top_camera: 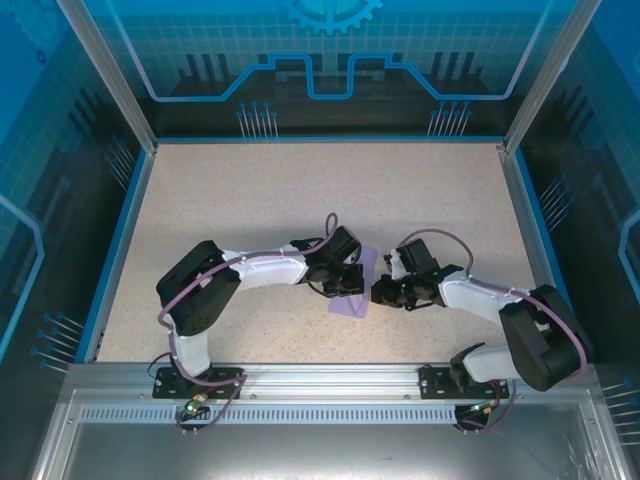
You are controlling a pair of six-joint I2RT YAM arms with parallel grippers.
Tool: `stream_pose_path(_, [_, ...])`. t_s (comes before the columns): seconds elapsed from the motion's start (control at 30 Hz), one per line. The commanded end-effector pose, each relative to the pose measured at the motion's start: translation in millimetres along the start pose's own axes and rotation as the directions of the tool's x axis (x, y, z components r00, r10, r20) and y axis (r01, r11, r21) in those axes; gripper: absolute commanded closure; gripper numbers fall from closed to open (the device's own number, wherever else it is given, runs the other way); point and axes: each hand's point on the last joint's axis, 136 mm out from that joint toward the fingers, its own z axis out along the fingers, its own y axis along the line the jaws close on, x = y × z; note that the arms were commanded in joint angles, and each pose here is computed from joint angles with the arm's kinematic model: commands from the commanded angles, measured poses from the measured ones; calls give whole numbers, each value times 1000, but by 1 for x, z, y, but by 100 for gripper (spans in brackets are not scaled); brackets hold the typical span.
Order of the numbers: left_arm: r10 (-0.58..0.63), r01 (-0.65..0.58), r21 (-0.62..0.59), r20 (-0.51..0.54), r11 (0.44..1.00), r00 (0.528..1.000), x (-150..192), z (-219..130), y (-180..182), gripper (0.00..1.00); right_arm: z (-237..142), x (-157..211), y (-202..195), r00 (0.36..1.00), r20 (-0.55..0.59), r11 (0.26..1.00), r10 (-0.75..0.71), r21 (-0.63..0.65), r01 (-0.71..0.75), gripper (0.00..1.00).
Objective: Fold a paper plane with a square sheet of paper (pick it up from the middle)
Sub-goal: Fold the triangle a second time at the center of the table.
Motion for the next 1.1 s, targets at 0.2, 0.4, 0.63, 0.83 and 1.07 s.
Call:
stream_pose_path(0.2, [20,-20,-1,-41,1000,999,-3,10,-2,95,-4,18,13,999,-35,994,41,-100,-44,90])
stream_pose_path(0.4, [3,-3,-6,-23,1000,1000,-10,14,-1,95,4,22,14,997,-48,990,53,-128,-58,90])
stream_pose_path(0.63, [-8,8,-18,-16,1000,1000,-13,18,2,95,8,23,12,997,-60,990,53,-126,-60,91])
stream_pose_path(0.83, [-23,23,-22,8,999,1000,-18,20,3,95,9,25,10,996,-65,991,54,-116,-62,92])
stream_pose_path(1.07, [-40,40,-21,19,999,999,-21,24,5,95,11,27,3,995,-75,994,60,-87,-67,92])
